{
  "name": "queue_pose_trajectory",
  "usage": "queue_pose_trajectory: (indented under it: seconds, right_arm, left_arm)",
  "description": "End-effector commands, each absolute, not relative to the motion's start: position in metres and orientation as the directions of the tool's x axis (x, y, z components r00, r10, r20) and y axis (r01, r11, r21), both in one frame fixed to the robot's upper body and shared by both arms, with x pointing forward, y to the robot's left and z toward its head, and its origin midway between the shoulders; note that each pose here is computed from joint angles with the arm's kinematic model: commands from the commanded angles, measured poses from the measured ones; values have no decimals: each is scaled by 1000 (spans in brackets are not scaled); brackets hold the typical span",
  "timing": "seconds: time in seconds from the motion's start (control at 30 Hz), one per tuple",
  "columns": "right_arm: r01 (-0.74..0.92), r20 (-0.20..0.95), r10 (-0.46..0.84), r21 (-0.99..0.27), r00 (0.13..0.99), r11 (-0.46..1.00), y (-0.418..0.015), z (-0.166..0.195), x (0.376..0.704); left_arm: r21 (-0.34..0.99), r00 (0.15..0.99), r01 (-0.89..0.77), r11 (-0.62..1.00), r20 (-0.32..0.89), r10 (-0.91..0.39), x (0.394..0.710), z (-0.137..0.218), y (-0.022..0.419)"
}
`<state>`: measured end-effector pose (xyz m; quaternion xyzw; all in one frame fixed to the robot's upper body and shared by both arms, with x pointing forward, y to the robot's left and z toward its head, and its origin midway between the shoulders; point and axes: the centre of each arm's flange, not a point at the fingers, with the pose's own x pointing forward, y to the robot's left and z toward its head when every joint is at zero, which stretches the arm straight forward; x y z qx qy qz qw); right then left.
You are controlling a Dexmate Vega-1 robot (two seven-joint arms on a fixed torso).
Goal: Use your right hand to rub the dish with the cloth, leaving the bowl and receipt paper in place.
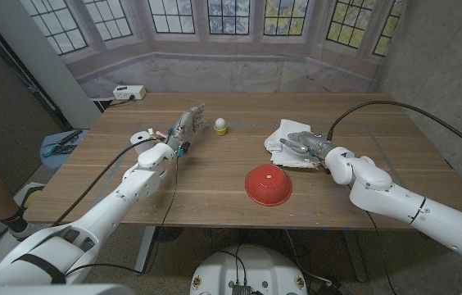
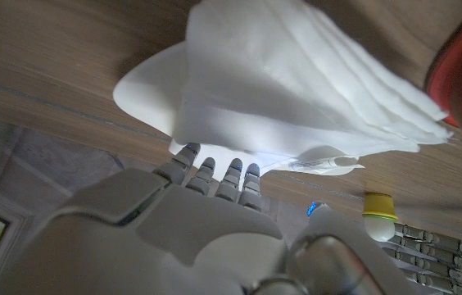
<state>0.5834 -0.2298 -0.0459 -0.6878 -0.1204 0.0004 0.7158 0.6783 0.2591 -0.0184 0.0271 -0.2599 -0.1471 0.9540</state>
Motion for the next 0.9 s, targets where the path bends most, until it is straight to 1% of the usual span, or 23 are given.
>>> queue_pose_trajectory:
  seconds: [0.03,0.9]
  right_arm:
    - [147,156,160,-987,975,70,-232,-55,591]
    - [125,146,186,-985,972,117,-227,-69,599]
  left_arm:
    - [126,823,265,956,487,-292,678,-19,259]
    - [124,823,264,956,488,-291,673,-23,255]
